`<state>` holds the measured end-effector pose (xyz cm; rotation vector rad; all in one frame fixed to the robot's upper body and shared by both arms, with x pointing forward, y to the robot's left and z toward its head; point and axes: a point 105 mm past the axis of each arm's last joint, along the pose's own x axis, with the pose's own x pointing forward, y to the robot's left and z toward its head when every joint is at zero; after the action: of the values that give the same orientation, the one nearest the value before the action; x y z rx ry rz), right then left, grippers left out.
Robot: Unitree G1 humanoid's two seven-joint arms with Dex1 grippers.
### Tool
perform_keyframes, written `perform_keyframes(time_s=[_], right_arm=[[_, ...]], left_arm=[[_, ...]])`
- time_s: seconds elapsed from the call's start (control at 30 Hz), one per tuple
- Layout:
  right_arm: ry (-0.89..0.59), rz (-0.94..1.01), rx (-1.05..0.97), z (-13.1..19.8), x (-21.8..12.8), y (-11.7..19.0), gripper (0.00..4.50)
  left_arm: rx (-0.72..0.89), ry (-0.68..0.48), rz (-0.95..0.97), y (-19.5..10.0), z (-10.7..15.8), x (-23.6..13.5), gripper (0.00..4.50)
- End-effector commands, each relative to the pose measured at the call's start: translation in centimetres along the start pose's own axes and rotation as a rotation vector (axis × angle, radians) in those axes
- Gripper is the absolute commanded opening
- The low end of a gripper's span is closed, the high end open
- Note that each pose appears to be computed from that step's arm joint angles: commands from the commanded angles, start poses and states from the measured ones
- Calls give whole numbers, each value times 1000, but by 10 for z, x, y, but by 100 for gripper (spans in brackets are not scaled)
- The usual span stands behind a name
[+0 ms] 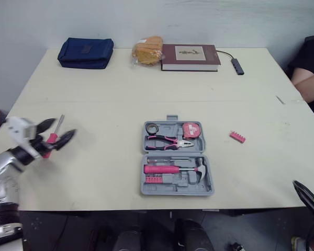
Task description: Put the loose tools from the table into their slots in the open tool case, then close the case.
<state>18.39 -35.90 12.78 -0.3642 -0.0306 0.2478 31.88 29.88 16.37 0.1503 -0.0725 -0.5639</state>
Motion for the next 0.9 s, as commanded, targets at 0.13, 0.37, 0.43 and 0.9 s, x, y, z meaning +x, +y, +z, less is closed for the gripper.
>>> perform_keyframes(time_s=[0.13,0.37,0.43,0.9], right_arm=[[30,197,22,26,77,-5,450],[102,301,82,32,132,-8,450],[124,305,84,30,146,-11,450],[306,473,67,-14,169,12,450]], left_arm=[[53,-151,-380,-75,52,51,447],[31,-183,-592,-124,67,66,447],[23,-195,-629,-132,71,68,447],[-18,-175,-789,-159,78,57,447]])
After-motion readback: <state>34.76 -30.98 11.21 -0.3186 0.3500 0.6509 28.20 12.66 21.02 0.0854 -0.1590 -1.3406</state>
